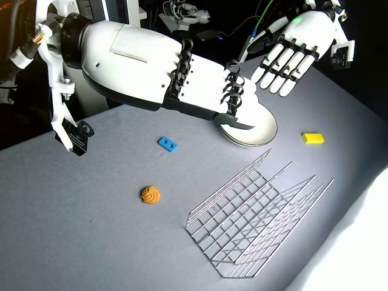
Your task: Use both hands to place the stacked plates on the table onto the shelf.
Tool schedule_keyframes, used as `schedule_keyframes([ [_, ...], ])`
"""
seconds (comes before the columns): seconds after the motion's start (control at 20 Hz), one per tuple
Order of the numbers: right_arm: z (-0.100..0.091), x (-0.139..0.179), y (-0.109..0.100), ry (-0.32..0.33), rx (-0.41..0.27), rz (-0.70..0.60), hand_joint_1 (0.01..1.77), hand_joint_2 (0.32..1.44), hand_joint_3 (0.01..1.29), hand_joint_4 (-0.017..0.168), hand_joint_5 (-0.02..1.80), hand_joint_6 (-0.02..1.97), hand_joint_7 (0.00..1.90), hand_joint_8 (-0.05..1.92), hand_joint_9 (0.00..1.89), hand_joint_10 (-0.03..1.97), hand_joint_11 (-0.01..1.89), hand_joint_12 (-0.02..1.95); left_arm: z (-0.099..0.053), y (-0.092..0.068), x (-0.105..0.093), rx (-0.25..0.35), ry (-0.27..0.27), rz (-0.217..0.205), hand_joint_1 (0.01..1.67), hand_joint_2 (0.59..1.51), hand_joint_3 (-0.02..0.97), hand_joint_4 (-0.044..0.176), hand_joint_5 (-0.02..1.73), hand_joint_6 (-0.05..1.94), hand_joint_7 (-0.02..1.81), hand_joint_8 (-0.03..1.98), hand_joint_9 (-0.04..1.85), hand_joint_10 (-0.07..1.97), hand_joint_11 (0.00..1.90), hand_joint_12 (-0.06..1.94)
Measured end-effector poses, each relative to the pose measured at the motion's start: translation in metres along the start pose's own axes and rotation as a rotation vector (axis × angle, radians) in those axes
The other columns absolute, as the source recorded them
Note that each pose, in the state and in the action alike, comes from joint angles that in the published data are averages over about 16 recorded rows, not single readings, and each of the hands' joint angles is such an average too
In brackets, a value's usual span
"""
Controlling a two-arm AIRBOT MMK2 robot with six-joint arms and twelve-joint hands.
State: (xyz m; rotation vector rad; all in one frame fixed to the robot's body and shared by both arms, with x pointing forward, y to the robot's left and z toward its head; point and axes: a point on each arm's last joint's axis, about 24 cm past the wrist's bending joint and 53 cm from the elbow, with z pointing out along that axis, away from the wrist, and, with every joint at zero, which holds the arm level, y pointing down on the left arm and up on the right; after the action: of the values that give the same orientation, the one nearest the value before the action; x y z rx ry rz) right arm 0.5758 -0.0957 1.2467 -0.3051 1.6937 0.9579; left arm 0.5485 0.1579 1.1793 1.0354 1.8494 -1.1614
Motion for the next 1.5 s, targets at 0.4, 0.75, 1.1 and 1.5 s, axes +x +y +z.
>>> schedule_keyframes([
  [0.4,0.014,0.023,0.015,0.064,-0.091,-0.002,0.93,1.04,0.02,-0.003,0.02,0.02,0.01,0.01,0.01,0.01,0.02,0.03,-0.001,0.006,0.037,-0.004,0.105,-0.01,0.02,1.089,0.019,0.0,0.02,-0.02,0.02,-0.01,0.02,0.0,0.02,-0.02],
  [0.75,0.037,0.055,0.013,0.153,-0.113,0.019,1.23,0.97,0.02,-0.003,0.02,0.02,0.01,0.01,0.01,0.01,0.02,0.06,-0.004,0.023,0.08,-0.036,0.194,-0.048,0.02,1.088,0.019,0.0,0.02,-0.02,0.02,-0.01,0.02,0.0,0.02,-0.02],
  [1.1,0.058,0.088,0.012,0.23,-0.109,-0.017,1.27,1.0,0.02,-0.003,0.04,0.02,0.01,0.01,0.01,0.01,0.02,0.17,-0.012,0.04,0.12,-0.075,0.267,-0.094,0.02,1.091,0.019,-0.001,0.02,-0.02,0.01,-0.01,0.02,0.0,0.02,-0.02],
  [1.5,0.069,0.118,0.027,0.285,-0.155,-0.053,1.32,1.02,0.02,-0.003,0.1,0.02,0.05,0.01,0.04,0.01,0.02,0.36,-0.024,0.051,0.147,-0.109,0.327,-0.122,0.02,1.097,0.019,-0.002,0.02,-0.01,0.01,-0.01,0.01,0.01,0.02,-0.02],
])
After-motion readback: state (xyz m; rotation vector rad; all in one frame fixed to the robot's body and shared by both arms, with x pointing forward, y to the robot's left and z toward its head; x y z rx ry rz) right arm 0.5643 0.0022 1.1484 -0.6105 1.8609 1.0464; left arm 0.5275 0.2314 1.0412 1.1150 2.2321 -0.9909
